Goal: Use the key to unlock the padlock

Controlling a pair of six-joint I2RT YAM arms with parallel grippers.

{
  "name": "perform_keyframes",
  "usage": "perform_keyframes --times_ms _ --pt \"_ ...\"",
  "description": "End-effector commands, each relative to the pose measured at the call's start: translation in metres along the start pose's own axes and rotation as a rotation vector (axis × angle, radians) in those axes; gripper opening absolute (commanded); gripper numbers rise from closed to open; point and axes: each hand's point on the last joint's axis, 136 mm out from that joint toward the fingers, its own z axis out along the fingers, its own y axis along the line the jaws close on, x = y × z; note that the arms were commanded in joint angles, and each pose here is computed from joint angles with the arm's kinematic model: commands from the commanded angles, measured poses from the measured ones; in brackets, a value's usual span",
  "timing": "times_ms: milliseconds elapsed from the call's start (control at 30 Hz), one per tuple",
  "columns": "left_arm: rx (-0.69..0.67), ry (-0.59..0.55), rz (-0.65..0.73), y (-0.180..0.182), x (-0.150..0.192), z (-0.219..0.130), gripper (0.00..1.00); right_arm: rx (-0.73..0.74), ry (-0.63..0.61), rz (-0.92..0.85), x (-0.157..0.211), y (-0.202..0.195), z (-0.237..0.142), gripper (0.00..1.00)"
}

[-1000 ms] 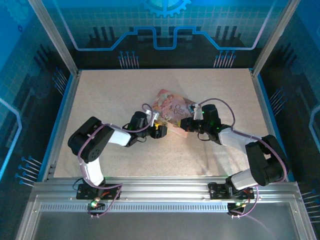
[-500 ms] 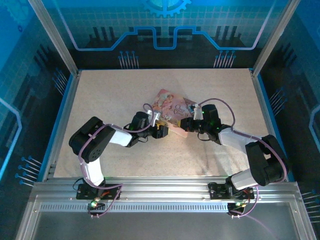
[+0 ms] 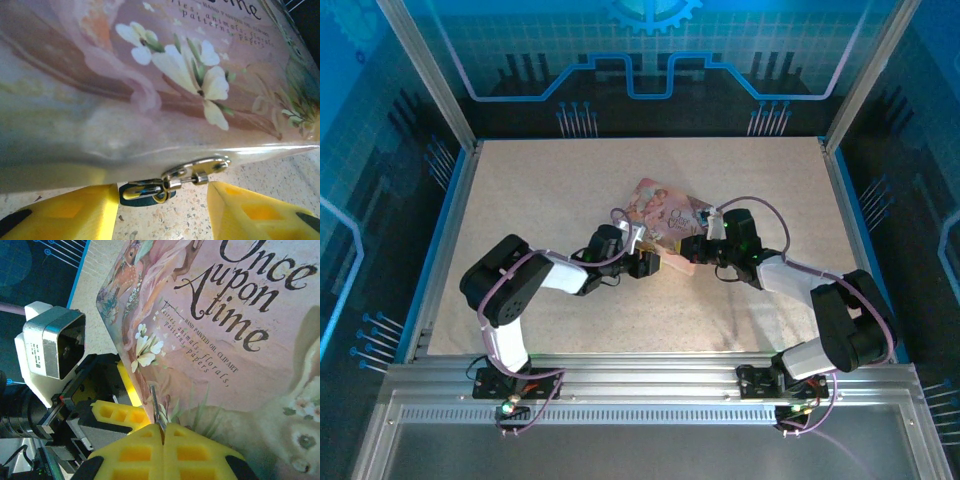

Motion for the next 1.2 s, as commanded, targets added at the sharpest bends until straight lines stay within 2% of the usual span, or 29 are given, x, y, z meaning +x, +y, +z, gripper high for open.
perform_keyframes --times_ms 0,467,633,733,1000,1167 --pt "0.006 -0.034 -0.002 -0.006 -0.014 0.008 0.5 0.087 0.135 0.08 0.045 -0.025 0.006 0.04" --pt "-0.031 -0.024 -0.046 -0.005 -0.014 0.016 0.39 0.083 0.135 0.075 0.045 -0.022 0.008 0.04" --pt "-0.021 -0.031 -0.059 -0.009 -0.018 0.014 0.29 0.076 0.128 0.066 0.042 -0.019 0.007 0.04" --pt "-0.01 -0.039 -0.069 -0.013 -0.022 0.012 0.27 0.07 0.111 0.047 0.038 -0.015 0.005 0.04" --pt "0.018 -0.021 -0.145 -0.027 -0.024 -0.003 0.26 0.061 0.018 -0.088 0.012 0.008 -0.015 0.04" --pt "0.024 0.023 -0.246 -0.036 -0.02 -0.017 0.19 0.082 -0.047 -0.21 0.008 0.023 -0.039 0.03"
